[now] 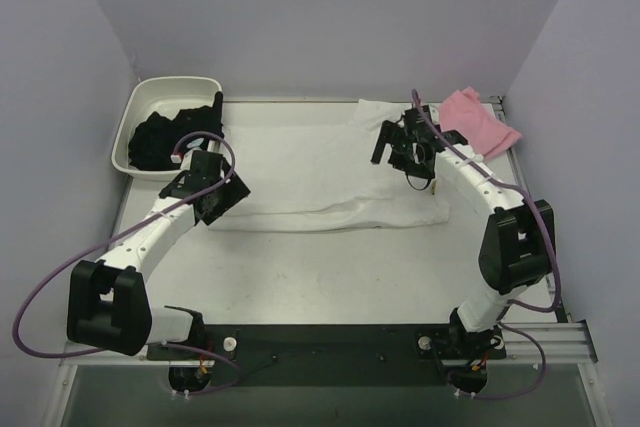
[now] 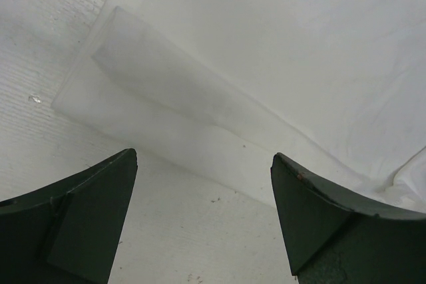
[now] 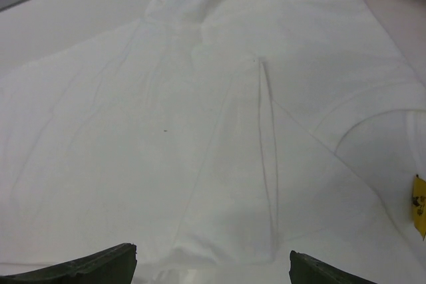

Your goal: Fold and stack the t-shirts

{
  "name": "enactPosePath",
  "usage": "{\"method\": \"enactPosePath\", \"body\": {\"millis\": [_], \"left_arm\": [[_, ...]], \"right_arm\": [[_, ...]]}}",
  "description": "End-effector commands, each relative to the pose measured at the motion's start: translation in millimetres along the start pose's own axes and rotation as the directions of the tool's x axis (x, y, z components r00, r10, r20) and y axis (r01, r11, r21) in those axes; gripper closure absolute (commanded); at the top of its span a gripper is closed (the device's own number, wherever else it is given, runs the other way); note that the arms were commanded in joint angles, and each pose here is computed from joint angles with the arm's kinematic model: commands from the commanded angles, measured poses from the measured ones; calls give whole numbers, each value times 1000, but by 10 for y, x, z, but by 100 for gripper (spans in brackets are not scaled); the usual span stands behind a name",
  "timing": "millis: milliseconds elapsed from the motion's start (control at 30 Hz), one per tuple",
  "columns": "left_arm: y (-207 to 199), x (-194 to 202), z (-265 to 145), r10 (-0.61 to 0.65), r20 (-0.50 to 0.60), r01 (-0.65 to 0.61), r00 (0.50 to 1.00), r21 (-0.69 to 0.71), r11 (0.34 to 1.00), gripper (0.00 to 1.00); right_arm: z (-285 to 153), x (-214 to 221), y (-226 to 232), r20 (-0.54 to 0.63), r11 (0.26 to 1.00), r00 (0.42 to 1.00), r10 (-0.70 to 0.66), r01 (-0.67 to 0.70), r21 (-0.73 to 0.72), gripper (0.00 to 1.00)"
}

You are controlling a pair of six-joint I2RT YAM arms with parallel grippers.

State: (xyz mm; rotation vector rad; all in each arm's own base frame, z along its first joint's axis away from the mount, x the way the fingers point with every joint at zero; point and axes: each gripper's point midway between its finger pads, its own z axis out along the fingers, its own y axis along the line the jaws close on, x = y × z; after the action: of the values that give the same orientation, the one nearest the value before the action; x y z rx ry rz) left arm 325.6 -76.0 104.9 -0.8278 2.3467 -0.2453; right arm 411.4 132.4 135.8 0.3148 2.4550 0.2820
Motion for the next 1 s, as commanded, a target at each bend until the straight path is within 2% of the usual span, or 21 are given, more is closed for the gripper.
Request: {"method": "enactPosePath", "body": {"millis": [0,133,333,433,500,533,567,700,967], "left_arm": [[-103,-2,12,6,24,-7,1000,32,999,9],[-112,26,2,15,27,-16,1000,31,999,9],[-78,21,-3,24,32,-25,999,15,1000,9],[-69,9,5,25,37,-25,999,9,1000,9],[-73,18,13,28,33,-29,999,9,1000,9],[-74,10,12,27,35,-27,999,9,1000,9],[-80,5,15,28,35,-29,999,9,1000,9],[-90,1,19,30,35,-30,999,9,1000,9],[-114,-1,40,35,29,-35,999,10,999,9]], "right_arm": [[168,363,-210,-58,998,998,15,-12,53,1],[320,579,-281,-102,998,994,39,-33,61,4],[478,722,-304,-136,997,989,63,-55,60,21],[526,743,-305,-141,996,987,74,-65,63,45],[548,756,-306,-147,995,986,80,-71,66,55],[550,749,-299,-146,995,986,80,-71,64,64],[561,761,-305,-150,995,985,80,-71,67,67],[554,779,-298,-157,995,985,78,-68,67,70],[412,716,-430,-120,993,992,47,-33,115,65]]}}
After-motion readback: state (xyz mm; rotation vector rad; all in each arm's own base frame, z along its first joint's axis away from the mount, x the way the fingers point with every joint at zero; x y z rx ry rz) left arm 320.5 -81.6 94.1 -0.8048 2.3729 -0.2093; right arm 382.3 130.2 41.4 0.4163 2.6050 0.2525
